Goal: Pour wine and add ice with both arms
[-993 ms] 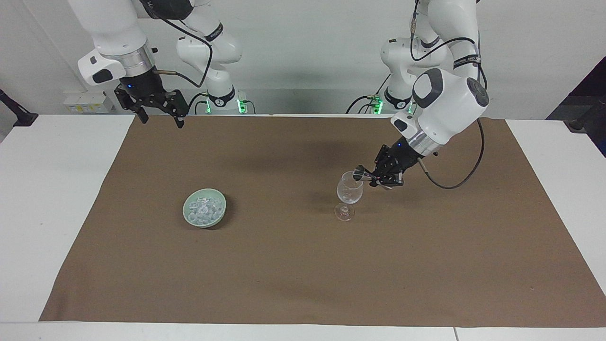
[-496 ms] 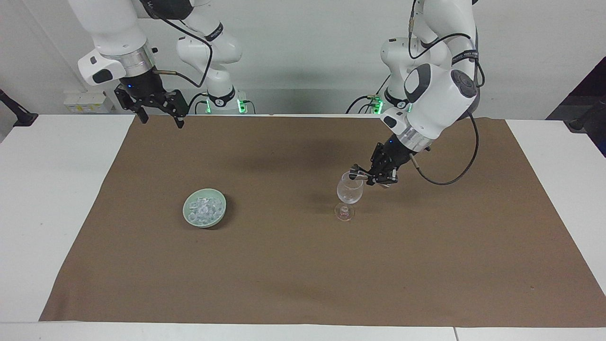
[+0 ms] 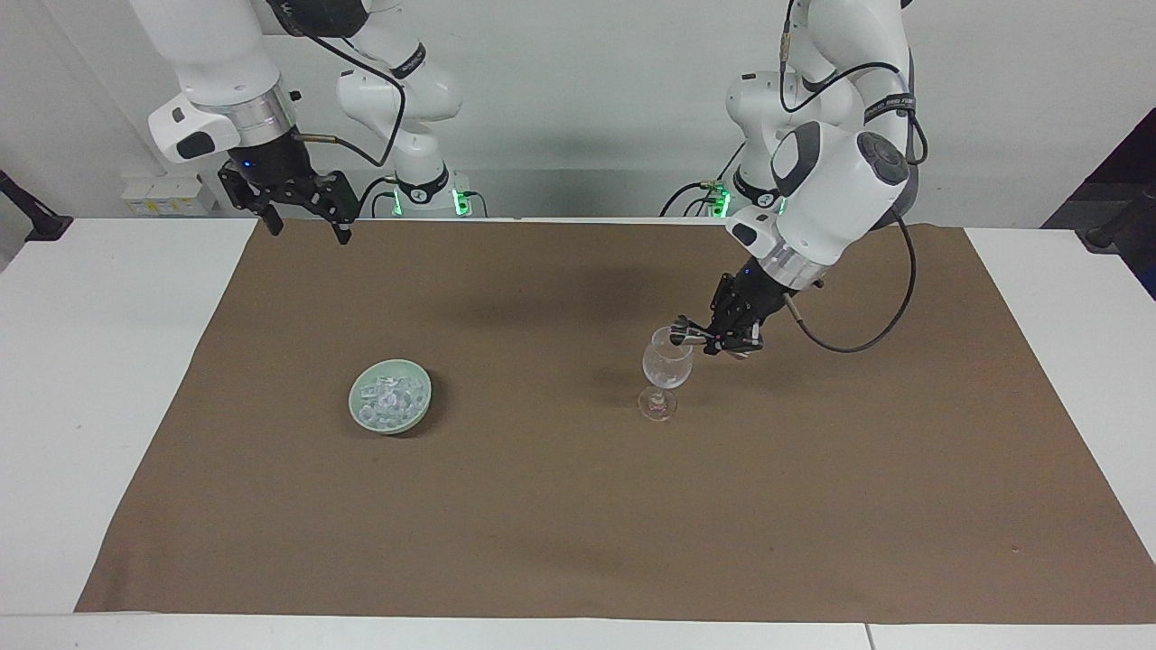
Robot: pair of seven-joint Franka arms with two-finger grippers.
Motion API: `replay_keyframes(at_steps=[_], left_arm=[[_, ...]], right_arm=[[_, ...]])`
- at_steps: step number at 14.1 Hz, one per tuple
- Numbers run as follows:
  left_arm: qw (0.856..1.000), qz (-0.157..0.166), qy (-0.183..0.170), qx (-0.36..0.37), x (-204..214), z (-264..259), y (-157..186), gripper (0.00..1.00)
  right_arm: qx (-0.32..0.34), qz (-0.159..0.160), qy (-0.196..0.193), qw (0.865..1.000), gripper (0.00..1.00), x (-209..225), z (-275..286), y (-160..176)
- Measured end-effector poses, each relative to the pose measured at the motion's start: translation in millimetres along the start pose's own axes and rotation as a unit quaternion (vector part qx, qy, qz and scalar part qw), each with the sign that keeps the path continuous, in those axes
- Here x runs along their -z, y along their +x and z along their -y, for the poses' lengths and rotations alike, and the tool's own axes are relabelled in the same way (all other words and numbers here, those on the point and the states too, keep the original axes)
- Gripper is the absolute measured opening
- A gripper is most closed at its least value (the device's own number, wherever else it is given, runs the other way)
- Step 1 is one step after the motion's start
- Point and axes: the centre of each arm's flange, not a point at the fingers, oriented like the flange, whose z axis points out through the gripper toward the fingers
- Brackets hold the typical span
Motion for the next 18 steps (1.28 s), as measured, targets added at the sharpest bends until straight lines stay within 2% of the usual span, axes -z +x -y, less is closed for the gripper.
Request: replay_keyframes(at_steps=[6, 11, 18], left_arm=[[0.998, 0.055, -0.005, 0.037, 9, -2, 10, 0.22], [0.996, 0.070, -0.006, 0.050, 21, -2, 20, 0.22], [0.988, 0.132, 0.001, 0.074, 39, -11, 49, 0.22]], right_arm=[[0.000, 0.000, 0.000, 1.000, 1.00, 0, 0, 0], [0.000, 0.000, 0.000, 1.000, 1.00, 0, 0, 0], [0.000, 0.000, 0.000, 1.000, 1.00, 0, 0, 0]])
